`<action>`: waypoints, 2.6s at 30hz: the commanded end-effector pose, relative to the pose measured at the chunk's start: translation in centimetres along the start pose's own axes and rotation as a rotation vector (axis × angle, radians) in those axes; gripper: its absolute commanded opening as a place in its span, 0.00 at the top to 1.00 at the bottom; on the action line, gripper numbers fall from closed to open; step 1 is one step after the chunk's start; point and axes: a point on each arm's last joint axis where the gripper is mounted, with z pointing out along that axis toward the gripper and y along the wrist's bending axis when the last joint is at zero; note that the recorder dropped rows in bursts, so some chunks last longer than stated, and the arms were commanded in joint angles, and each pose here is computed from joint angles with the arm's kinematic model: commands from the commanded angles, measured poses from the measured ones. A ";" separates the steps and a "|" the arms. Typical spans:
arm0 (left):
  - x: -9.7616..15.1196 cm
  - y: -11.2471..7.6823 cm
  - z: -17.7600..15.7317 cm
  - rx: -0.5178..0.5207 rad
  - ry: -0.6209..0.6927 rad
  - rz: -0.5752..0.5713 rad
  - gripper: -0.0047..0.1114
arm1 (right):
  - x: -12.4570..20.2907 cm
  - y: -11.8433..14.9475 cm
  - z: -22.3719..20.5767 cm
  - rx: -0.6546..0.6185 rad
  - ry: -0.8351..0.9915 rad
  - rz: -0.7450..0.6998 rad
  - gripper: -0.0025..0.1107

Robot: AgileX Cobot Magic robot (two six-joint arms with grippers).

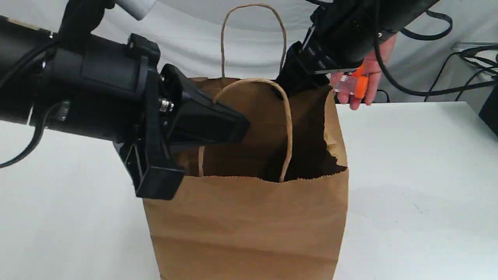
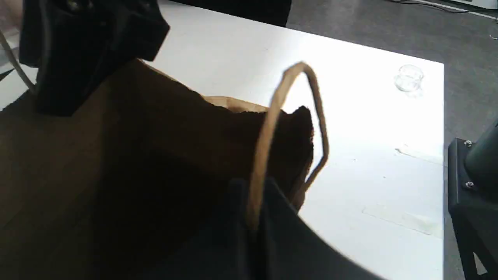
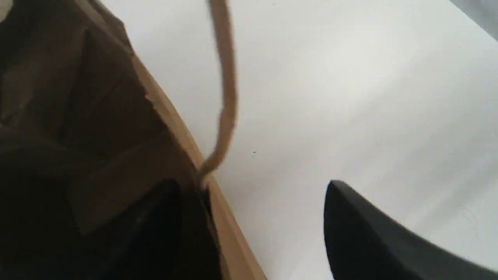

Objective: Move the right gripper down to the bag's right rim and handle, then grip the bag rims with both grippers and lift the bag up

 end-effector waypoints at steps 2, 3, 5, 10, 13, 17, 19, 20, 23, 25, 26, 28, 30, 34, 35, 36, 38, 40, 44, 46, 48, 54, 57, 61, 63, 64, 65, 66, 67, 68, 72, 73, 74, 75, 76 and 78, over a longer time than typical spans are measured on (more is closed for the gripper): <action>-0.2 -0.1 0.1 0.008 -0.008 -0.017 0.96 | -0.2 0.1 0.7 -0.010 -0.008 -0.019 0.50; -0.2 -0.1 0.1 0.008 -0.008 -0.022 0.96 | -0.1 -0.1 1.0 -0.013 -0.001 -0.016 0.50; -0.2 -0.1 0.1 0.008 -0.008 -0.022 0.96 | 0.0 -0.2 1.4 -0.016 0.005 -0.013 0.50; -0.2 -0.1 0.1 0.008 -0.008 -0.022 0.96 | -0.1 -0.1 1.6 -0.030 -0.001 -0.002 0.66; -0.2 -0.1 0.1 0.008 -0.008 -0.025 0.96 | -0.1 0.0 1.6 -0.038 -0.004 0.003 0.94; -0.2 -0.1 0.1 0.008 -0.008 -0.029 0.96 | -0.1 0.0 1.6 -0.039 -0.002 0.023 0.98; -0.2 -0.1 0.1 0.008 -0.008 -0.031 0.96 | -0.1 0.0 1.6 -0.042 -0.001 0.056 0.98; -0.2 -0.1 0.1 0.008 -0.008 -0.039 0.96 | -0.1 0.1 1.6 -0.051 -0.003 0.071 0.98; -0.4 -0.2 0.0 0.023 -0.005 -0.044 0.96 | -0.3 0.5 1.5 -0.109 -0.024 0.109 0.98; -0.8 -0.6 -0.2 0.059 -0.005 -0.039 0.96 | -0.4 0.7 1.4 -0.146 -0.038 0.130 0.98; -1.2 -0.9 -0.5 0.086 -0.013 -0.035 0.96 | -0.4 0.7 1.3 -0.157 -0.043 0.143 0.98; -2.1 -1.2 -0.9 0.119 -0.038 -0.036 0.96 | -0.3 0.5 1.2 -0.162 -0.046 0.177 0.98; -3.5 -1.5 -1.6 0.139 -0.070 -0.040 0.96 | -0.2 0.1 1.0 -0.158 -0.042 0.215 0.98; -5.6 -1.8 -2.8 0.137 -0.131 -0.047 0.96 | 0.4 -1.2 1.0 -0.174 -0.037 0.339 0.98; -6.0 -1.8 -3.0 0.135 -0.142 -0.047 0.96 | 0.7 -1.5 1.3 -0.202 -0.029 0.376 0.98; -6.3 -1.8 -3.2 0.128 -0.155 -0.055 0.96 | 1.0 -1.9 1.7 -0.237 -0.021 0.417 0.98; -6.8 -1.8 -3.4 0.125 -0.173 -0.061 0.96 | 1.4 -2.4 2.6 -0.313 -0.005 0.478 0.98; -7.1 -1.8 -3.6 0.116 -0.194 -0.066 0.96 | 1.8 -2.9 4.0 -0.380 -0.002 0.546 0.98; -7.5 -1.7 -3.7 0.114 -0.232 -0.092 0.96 | 2.4 -3.5 6.4 -0.431 0.019 0.613 0.98; -7.5 -1.7 -3.7 0.115 -0.231 -0.101 0.96 | 2.6 -3.7 7.0 -0.443 0.026 0.629 0.98; -7.5 -1.7 -3.7 0.116 -0.231 -0.111 0.96 | 2.6 -3.7 7.3 -0.457 0.022 0.642 0.98; -7.5 -1.6 -3.7 0.108 -0.234 -0.110 0.96 | 2.6 -3.7 7.3 -0.458 0.021 0.643 0.98; -7.5 -1.6 -3.7 0.108 -0.234 -0.110 0.96 | 2.6 -3.7 7.3 -0.458 0.021 0.643 0.98; -7.5 -1.6 -3.7 0.107 -0.233 -0.109 0.96 | 2.6 -3.7 7.3 -0.458 0.021 0.643 0.98; -7.5 -1.6 -3.7 0.107 -0.233 -0.109 0.96 | 2.6 -3.7 7.3 -0.458 0.021 0.643 0.98; -7.5 -1.6 -3.7 0.107 -0.233 -0.109 0.96 | 2.6 -3.7 7.3 -0.458 0.021 0.643 0.98; -7.5 -1.6 -3.7 0.107 -0.233 -0.109 0.96 | 2.6 -3.7 7.3 -0.458 0.021 0.643 0.98; -7.5 -1.6 -3.7 0.107 -0.233 -0.109 0.96 | 2.6 -3.7 7.3 -0.458 0.021 0.643 0.98; -7.5 -1.6 -3.7 0.107 -0.233 -0.109 0.96 | 2.6 -3.7 7.3 -0.458 0.021 0.643 0.98; -7.5 -1.6 -3.7 0.107 -0.233 -0.109 0.96 | 2.6 -3.7 7.3 -0.458 0.021 0.643 0.98; -7.5 -1.6 -3.7 0.107 -0.233 -0.109 0.96 | 2.6 -3.7 7.3 -0.458 0.019 0.634 0.98; -7.5 -1.6 -3.7 0.107 -0.233 -0.109 0.96 | 2.6 -3.7 7.3 -0.458 0.019 0.634 0.98; -7.5 -1.6 -3.7 0.107 -0.233 -0.109 0.96 | 2.6 -3.7 7.3 -0.458 0.019 0.634 0.98; -7.5 -1.6 -3.7 0.106 -0.232 -0.108 0.96 | 2.6 -3.7 7.3 -0.458 0.019 0.634 0.98; -7.4 -1.6 -3.6 0.103 -0.228 -0.105 0.96 | 2.6 -3.7 7.3 -0.458 0.019 0.634 0.98; -7.3 -1.6 -3.6 0.104 -0.219 -0.098 0.96 | 2.6 -3.7 7.3 -0.458 0.019 0.634 0.98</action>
